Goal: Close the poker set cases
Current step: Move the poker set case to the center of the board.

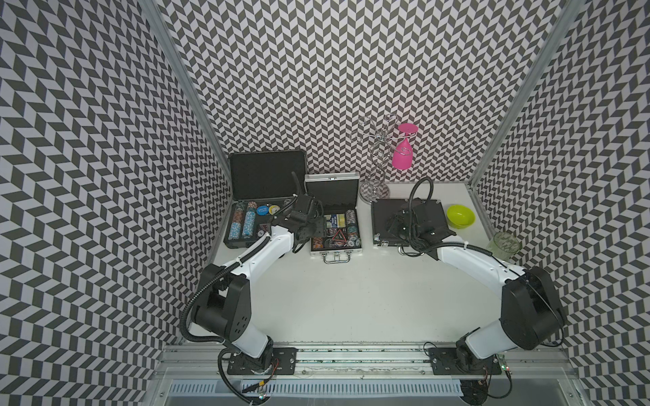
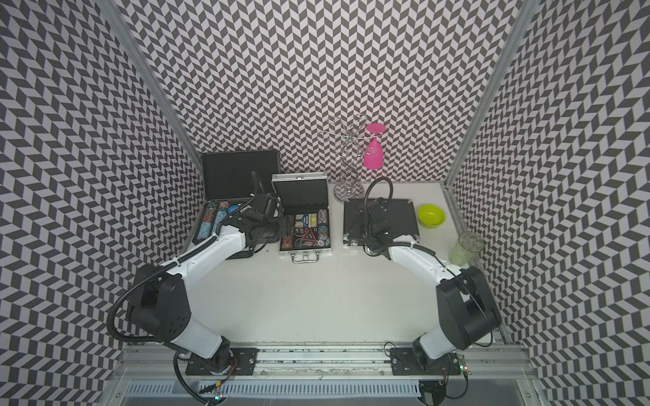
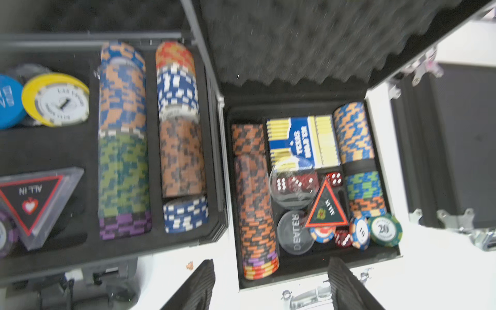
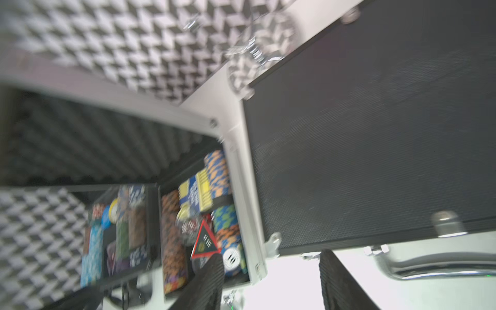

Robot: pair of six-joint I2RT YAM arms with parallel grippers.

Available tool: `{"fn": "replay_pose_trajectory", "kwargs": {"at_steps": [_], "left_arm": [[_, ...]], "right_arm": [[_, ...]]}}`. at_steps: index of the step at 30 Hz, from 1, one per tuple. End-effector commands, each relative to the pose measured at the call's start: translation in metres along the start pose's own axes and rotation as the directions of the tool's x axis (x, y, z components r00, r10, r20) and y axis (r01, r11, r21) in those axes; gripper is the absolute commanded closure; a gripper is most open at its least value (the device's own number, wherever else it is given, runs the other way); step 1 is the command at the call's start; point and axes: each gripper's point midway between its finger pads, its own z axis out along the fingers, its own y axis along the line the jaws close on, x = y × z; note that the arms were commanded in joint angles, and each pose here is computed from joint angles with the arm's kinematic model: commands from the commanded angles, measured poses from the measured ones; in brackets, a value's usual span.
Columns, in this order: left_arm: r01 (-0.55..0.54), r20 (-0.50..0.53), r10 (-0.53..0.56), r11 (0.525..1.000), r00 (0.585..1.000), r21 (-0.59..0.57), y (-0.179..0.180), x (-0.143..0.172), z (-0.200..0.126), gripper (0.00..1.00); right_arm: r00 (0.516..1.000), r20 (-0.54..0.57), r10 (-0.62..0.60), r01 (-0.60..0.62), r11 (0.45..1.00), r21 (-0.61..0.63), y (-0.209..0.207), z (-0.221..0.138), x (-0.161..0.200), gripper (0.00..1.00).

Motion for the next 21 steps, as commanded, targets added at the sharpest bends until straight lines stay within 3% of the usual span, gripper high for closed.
{"fn": "replay_pose_trajectory", "kwargs": {"at_steps": [1, 8, 13, 21], "left_arm": [[0.031, -0.027, -0.031, 0.999, 0.999, -0.021, 0.009, 0.013, 0.0, 0.3], [0.072, -0.028, -0.072, 0.997, 0.997, -0.001, 0.016, 0.019, -0.004, 0.3], [0.083, -0.009, -0.083, 0.996, 0.997, -0.018, 0.024, 0.011, -0.012, 0.3], [0.081, 0.021, -0.081, 0.996, 0.996, -0.021, 0.027, -0.005, -0.019, 0.3]], "right_arm": [[0.982, -0.075, -0.171, 0.171, 0.985, -0.012, 0.02, 0.01, 0.028, 0.42], [0.945, -0.12, -0.304, 0.311, 0.95, 0.041, 0.053, 0.057, 0.034, 0.52], [0.932, -0.133, -0.338, 0.351, 0.932, 0.09, 0.055, 0.082, 0.03, 0.59], [0.922, -0.199, -0.332, 0.36, 0.925, 0.126, 0.037, 0.109, 0.052, 0.7]]}}
